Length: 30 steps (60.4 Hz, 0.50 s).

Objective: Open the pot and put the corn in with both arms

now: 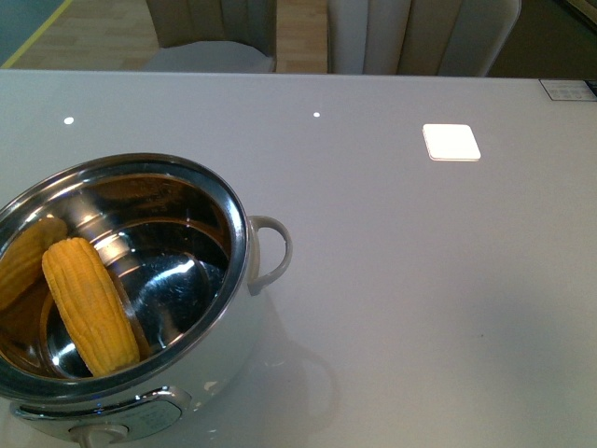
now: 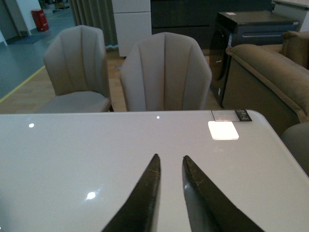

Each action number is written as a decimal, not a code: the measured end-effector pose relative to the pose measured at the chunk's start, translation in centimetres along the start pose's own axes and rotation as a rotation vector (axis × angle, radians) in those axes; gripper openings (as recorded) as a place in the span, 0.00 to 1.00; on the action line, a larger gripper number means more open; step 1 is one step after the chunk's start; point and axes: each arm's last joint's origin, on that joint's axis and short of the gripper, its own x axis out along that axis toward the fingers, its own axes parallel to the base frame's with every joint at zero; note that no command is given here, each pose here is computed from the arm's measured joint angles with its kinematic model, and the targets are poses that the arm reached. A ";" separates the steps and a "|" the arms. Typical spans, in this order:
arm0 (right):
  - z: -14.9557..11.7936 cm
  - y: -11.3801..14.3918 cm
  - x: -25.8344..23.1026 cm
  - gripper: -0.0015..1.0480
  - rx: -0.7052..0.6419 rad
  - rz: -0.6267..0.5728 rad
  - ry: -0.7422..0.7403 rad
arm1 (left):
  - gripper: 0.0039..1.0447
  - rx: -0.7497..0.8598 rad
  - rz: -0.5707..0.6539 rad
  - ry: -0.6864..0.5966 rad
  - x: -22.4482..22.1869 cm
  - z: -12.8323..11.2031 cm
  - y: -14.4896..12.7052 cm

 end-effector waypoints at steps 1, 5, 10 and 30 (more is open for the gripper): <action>0.0 0.0 -0.1 0.06 -0.002 0.000 -0.002 | 0.93 0.000 0.000 0.000 0.0 0.0 0.0; -0.2 0.0 -0.4 0.02 -0.005 0.000 -0.003 | 0.93 0.000 0.000 0.000 0.0 0.0 0.0; -0.4 0.0 -0.7 0.02 -0.006 0.000 -0.001 | 0.93 0.000 0.000 0.000 0.0 0.0 0.0; -0.7 0.0 -1.7 0.02 -0.006 0.000 -0.029 | 0.93 0.000 0.000 0.000 0.0 0.0 0.0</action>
